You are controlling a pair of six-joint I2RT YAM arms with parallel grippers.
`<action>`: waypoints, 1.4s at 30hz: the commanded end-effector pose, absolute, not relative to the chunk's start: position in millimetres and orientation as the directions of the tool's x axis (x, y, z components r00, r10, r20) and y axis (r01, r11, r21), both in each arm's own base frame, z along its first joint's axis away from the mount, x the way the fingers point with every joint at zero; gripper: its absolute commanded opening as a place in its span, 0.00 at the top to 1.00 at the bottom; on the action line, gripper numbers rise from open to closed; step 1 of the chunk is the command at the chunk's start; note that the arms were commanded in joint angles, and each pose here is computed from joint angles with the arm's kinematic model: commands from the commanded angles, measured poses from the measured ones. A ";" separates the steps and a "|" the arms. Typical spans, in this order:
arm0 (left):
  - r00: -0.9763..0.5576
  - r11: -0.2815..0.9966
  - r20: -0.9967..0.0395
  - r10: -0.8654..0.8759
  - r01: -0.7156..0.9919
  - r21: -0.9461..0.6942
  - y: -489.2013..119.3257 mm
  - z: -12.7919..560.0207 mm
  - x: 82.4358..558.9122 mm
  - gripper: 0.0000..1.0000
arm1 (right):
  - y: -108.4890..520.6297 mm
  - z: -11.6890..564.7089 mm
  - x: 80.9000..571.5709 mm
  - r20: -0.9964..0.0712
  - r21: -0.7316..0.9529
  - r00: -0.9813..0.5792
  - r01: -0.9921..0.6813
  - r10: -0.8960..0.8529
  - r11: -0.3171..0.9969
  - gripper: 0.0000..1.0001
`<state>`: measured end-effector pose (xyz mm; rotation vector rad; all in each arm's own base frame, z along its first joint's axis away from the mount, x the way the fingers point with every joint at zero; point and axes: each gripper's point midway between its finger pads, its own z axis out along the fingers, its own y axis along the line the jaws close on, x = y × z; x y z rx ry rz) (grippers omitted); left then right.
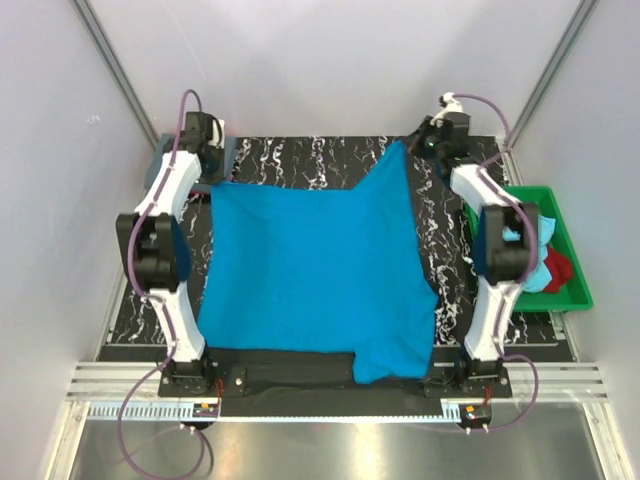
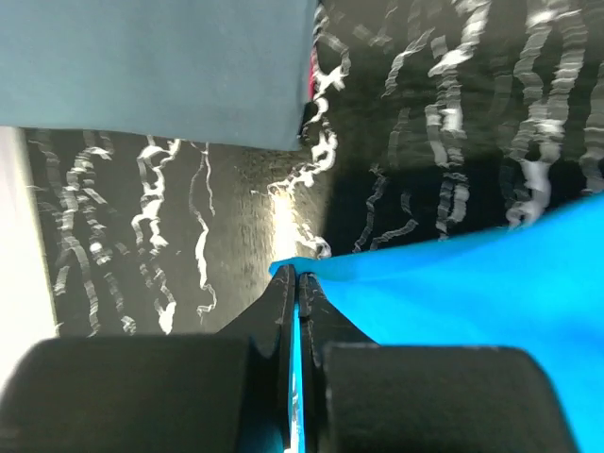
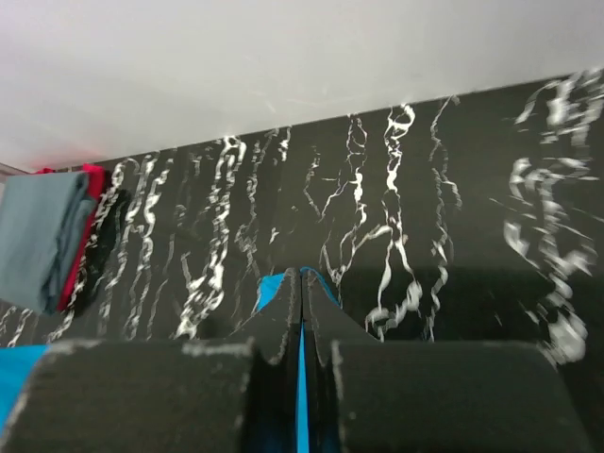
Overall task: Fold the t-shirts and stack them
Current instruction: Flatten the tshirt out
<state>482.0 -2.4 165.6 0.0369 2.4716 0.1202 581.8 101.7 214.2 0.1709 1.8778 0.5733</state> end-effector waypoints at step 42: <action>0.292 0.981 -0.939 -0.180 0.121 -0.150 -19.6 594.6 182.8 1.00 | 94.6 604.2 170.9 -0.886 0.162 0.284 -0.550 0.366 0.819 1.00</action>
